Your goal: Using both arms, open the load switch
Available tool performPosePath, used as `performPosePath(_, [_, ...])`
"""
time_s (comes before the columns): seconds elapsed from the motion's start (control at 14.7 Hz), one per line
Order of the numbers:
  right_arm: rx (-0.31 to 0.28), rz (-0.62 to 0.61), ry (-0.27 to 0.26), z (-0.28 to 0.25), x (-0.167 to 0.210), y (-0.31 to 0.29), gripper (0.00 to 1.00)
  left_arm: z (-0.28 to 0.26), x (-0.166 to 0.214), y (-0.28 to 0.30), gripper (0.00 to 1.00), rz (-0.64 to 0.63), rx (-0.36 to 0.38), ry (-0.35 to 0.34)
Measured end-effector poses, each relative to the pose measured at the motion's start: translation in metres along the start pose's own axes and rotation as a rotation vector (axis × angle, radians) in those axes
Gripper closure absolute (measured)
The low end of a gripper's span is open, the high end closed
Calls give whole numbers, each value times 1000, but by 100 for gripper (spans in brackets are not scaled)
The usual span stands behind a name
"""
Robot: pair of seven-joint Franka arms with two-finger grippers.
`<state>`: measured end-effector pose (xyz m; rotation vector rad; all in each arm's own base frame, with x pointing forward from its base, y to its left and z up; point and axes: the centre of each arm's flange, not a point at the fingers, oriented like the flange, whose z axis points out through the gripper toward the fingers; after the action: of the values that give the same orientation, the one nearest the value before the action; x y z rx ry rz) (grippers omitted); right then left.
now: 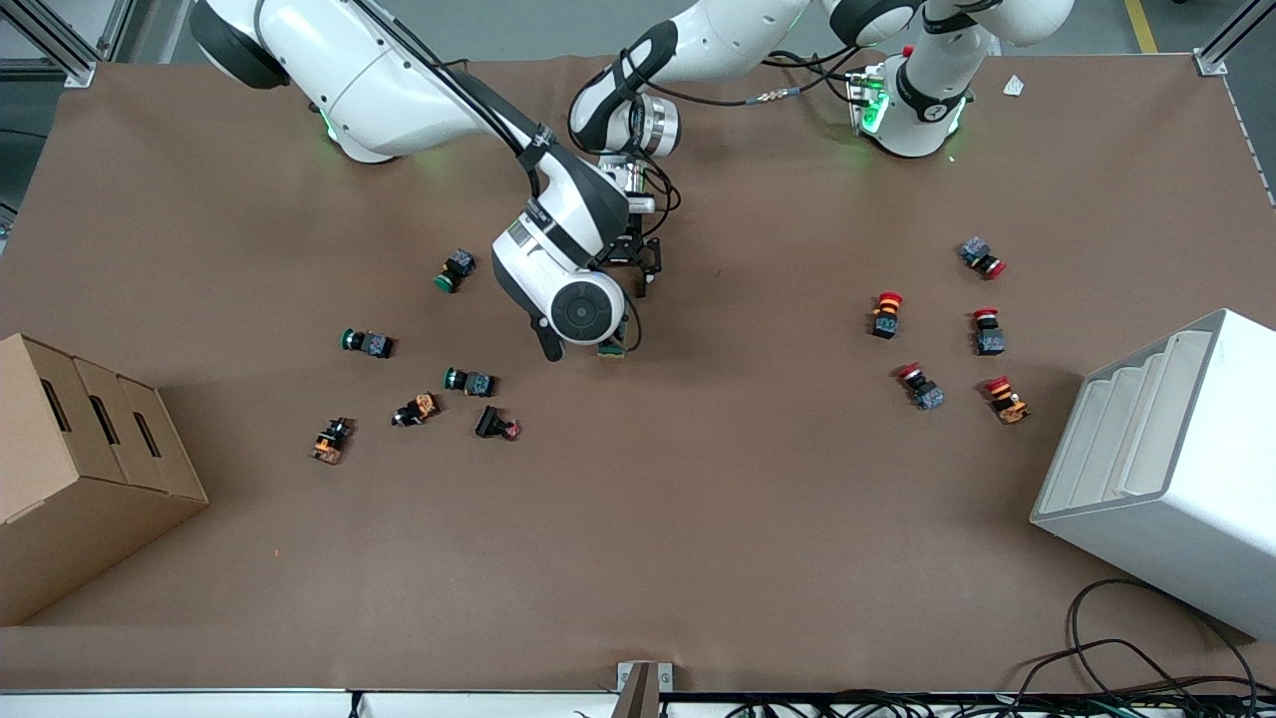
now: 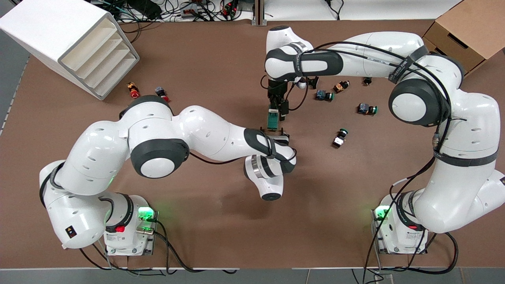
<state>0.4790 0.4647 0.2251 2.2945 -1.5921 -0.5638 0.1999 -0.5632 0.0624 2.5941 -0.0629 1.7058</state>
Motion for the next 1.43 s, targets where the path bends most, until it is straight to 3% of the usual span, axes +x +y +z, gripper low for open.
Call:
performPosePath(0.41, [-50, 0, 15, 2, -13, 13, 0, 0, 0, 0, 1, 1, -1, 1])
performPosePath(1.43, [-58, -11, 44, 23, -13, 16, 0, 0, 0, 0, 1, 2, -1, 2])
